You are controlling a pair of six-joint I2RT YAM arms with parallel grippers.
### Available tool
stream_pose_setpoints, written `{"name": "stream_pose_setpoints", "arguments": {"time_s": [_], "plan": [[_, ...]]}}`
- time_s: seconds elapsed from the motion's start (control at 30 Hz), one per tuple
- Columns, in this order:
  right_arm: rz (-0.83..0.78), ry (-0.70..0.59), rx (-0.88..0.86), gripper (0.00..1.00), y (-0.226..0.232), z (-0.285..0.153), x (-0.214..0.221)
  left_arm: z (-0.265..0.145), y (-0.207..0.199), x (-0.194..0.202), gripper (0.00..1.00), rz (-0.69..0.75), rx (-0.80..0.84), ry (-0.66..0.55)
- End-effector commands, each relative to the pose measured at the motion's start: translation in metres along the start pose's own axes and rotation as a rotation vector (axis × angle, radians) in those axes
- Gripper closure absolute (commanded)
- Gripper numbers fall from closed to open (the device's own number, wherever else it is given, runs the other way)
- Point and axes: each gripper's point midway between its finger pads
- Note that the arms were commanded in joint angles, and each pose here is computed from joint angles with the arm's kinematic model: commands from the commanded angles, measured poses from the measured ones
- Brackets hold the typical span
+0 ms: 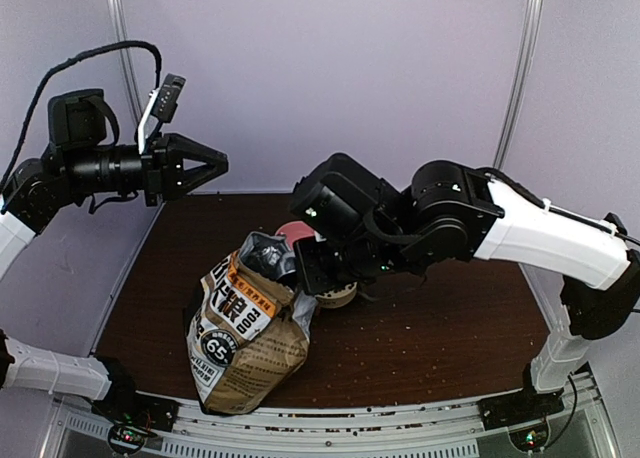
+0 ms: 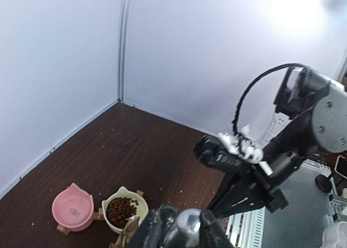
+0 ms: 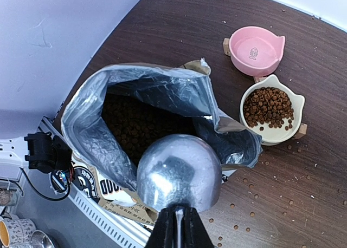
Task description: Serve the pet food
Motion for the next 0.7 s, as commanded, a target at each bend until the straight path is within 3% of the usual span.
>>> {"name": "stream_pose_setpoints", "arguments": {"time_s": [0.0,0.17,0.3,0.67], "plan": [[0.057,-0.069,0.016,1.0,-0.016,-0.014,-0.017,-0.006,0.027,0.033,0.63,-0.145,-0.164,0.054],[0.072,-0.089,-0.006,1.0,-0.021,-0.013,-0.021,-0.003,0.041,0.065,0.43,-0.274,-0.239,0.124],[0.068,-0.07,-0.008,1.0,-0.025,-0.003,-0.018,0.009,0.046,0.081,0.34,-0.334,-0.266,0.183],[0.076,-0.112,-0.08,1.0,-0.02,-0.007,-0.032,0.044,0.051,0.119,0.27,-0.303,-0.357,0.464]]}}
Point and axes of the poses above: each gripper's point midway between its finger pads, its own z axis out along the fingers, its own y axis along the line the jaws close on, x = y × z, and after that the axes turned 1 degree about z, right-handed
